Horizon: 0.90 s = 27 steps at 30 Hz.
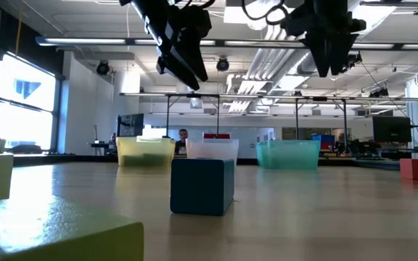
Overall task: Sort & place blocks by color
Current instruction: Put the orange block into the transparent bin
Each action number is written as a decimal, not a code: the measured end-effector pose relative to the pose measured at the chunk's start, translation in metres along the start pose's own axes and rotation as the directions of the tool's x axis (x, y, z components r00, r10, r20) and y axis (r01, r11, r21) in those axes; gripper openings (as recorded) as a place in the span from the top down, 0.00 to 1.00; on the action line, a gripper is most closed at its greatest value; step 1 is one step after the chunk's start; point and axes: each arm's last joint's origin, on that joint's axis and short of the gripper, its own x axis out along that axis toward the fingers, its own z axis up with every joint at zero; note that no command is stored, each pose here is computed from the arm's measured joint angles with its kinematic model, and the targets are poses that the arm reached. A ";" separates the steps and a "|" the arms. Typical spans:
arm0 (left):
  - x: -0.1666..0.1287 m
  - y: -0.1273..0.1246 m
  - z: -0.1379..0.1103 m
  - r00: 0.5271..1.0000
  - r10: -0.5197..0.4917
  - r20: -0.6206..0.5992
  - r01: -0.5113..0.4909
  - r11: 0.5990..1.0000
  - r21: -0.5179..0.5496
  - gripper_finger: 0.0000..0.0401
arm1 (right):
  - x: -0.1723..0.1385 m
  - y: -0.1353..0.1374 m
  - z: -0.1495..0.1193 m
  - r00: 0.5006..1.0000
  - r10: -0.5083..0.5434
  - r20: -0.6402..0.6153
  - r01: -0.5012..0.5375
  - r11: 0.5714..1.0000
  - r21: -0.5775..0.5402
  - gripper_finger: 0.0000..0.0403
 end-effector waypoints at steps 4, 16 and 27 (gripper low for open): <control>0.000 0.000 0.000 1.000 0.000 0.000 0.000 1.000 0.000 0.39 | 0.011 0.006 -0.013 0.999 -0.040 -0.024 0.040 0.999 -0.013 0.51; 0.000 0.000 0.000 1.000 0.000 0.004 0.000 1.000 0.000 0.39 | 0.040 -0.011 -0.056 0.990 -0.090 -0.111 0.095 0.995 0.038 0.51; 0.000 0.000 0.000 1.000 0.005 0.005 -0.005 1.000 0.000 0.39 | 0.062 -0.037 -0.081 0.988 0.133 -0.073 -0.112 0.965 0.238 0.51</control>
